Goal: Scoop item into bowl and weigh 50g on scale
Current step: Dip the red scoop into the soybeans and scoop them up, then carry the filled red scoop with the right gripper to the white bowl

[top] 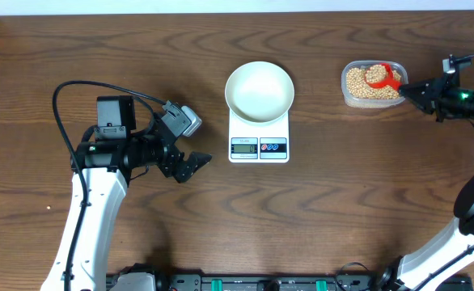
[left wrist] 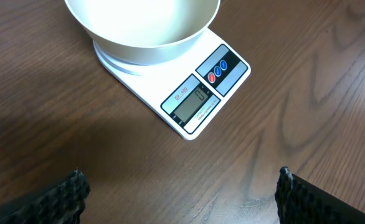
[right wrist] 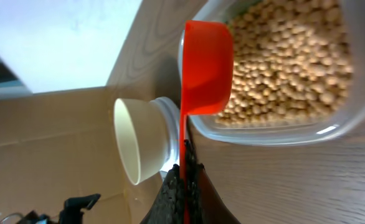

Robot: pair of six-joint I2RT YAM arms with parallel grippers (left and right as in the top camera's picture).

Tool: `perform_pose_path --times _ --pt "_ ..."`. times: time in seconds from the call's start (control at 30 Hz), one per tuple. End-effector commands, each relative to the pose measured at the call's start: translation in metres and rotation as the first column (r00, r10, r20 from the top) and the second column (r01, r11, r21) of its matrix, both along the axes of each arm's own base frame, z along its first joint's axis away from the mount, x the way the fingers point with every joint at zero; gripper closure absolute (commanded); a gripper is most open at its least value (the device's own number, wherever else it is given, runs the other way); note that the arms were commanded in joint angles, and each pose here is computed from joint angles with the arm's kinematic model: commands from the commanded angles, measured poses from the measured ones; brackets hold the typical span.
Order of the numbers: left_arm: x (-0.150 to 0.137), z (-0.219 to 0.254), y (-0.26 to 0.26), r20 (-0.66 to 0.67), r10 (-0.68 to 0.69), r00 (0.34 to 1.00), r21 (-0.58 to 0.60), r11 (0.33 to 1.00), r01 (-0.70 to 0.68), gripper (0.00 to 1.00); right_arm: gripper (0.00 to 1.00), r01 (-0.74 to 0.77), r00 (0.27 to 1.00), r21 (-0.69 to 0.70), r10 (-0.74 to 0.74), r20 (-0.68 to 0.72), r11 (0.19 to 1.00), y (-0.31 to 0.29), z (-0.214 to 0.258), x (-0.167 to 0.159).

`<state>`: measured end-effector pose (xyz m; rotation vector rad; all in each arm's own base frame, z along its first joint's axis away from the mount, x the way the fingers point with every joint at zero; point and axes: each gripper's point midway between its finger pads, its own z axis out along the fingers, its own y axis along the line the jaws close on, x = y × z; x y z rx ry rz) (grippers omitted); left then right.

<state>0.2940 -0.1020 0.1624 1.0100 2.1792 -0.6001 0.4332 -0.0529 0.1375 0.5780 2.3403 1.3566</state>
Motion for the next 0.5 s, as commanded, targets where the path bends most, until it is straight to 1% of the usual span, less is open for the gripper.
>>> perform_pose_path --times 0.0,0.3,0.47 --pt "-0.002 0.001 -0.003 -0.003 -0.010 1.000 -0.015 1.000 0.010 0.02 0.99 -0.037 0.996 0.075 0.030 0.084 0.997 0.004 0.015 0.000" --pt "-0.002 0.001 -0.003 -0.003 -0.010 1.000 -0.015 1.000 0.010 0.02 0.99 -0.074 0.985 0.164 0.047 0.166 0.984 0.010 0.036 0.003" --pt "-0.002 0.001 -0.003 -0.003 -0.010 1.000 -0.015 1.000 0.010 0.02 0.99 -0.114 0.969 0.204 0.064 0.238 0.972 0.014 0.050 0.005"
